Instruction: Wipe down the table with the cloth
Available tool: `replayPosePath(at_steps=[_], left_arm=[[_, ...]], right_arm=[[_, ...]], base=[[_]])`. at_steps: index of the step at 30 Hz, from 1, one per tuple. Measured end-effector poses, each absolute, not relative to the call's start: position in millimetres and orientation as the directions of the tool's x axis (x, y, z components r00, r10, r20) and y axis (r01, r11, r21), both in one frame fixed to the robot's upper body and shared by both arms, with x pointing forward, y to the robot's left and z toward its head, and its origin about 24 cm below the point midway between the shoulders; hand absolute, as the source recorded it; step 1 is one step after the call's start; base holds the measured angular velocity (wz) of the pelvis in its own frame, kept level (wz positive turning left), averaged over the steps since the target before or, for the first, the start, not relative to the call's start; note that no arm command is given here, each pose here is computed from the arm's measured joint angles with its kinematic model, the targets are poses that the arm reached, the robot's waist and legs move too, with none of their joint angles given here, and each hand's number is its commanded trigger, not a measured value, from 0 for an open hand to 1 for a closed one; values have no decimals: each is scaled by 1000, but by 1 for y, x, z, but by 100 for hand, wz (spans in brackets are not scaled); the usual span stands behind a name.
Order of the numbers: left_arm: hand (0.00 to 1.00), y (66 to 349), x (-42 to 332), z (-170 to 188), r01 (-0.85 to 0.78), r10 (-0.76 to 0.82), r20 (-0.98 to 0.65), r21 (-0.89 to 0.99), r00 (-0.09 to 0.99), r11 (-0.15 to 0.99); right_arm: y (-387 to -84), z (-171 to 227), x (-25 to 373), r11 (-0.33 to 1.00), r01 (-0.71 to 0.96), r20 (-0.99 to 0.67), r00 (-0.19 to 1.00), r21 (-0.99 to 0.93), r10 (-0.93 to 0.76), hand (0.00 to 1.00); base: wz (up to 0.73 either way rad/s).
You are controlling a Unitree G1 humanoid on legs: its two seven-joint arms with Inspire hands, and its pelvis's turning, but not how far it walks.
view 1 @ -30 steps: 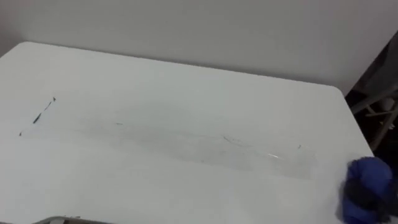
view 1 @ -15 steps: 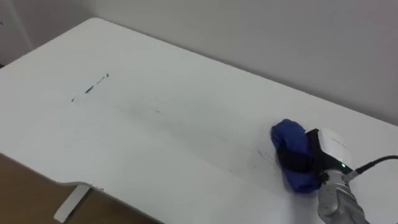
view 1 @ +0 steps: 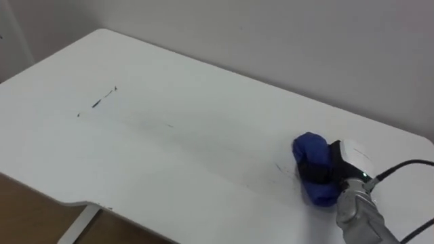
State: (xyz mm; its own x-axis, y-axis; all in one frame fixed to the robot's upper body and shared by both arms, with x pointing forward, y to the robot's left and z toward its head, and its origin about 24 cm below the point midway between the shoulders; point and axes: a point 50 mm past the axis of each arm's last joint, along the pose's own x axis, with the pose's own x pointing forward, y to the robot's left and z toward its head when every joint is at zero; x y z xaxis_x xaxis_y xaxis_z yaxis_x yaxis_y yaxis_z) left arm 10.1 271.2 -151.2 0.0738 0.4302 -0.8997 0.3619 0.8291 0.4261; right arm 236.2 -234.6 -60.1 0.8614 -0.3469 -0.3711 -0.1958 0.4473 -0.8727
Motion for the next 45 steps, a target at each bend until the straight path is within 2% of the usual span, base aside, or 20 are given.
replayPosePath(at_steps=[4,5,6,7,8,13,19,30,43,44,45], left_arm=[[0,270,3,-152,370,428,-902,418,58,830],[0,270,2,-152,371,428,-902,417,56,830],[0,270,2,-151,371,428,-902,417,56,830],[0,270,2,-151,372,428,-902,417,58,829],[0,270,2,-152,374,427,-903,416,57,829],[0,269,10,-152,377,418,-904,418,87,827],[0,263,42,-151,370,392,-897,442,205,817],[0,249,76,-144,330,365,-856,486,365,809],[0,248,78,-144,241,338,-862,444,379,863],[0,248,78,-144,230,329,-866,431,376,872],[0,248,78,-144,230,325,-868,426,374,875]], right_arm=[[-236,-65,227,459,-188,-366,867,-869,-338,100],[-236,-67,224,459,-177,-355,872,-871,-338,94],[-237,-67,222,459,-170,-349,873,-872,-340,72],[-238,-69,219,465,-154,-339,875,-872,-345,22],[-239,-70,215,470,-141,-329,878,-871,-347,0],[-241,-72,206,473,-106,-302,883,-875,-360,0],[-237,-70,207,424,-110,-264,909,-899,-323,0],[-224,-58,199,463,-50,-199,939,-885,-279,0],[-218,-39,203,508,-44,-184,956,-860,-228,0],[-219,-38,204,511,-49,-188,956,-858,-223,69],[-219,-37,205,514,-51,-190,957,-856,-221,100]], base=[[2],[5],[6],[11],[11],[1],[-4],[-8],[-5],[0],[-5]])
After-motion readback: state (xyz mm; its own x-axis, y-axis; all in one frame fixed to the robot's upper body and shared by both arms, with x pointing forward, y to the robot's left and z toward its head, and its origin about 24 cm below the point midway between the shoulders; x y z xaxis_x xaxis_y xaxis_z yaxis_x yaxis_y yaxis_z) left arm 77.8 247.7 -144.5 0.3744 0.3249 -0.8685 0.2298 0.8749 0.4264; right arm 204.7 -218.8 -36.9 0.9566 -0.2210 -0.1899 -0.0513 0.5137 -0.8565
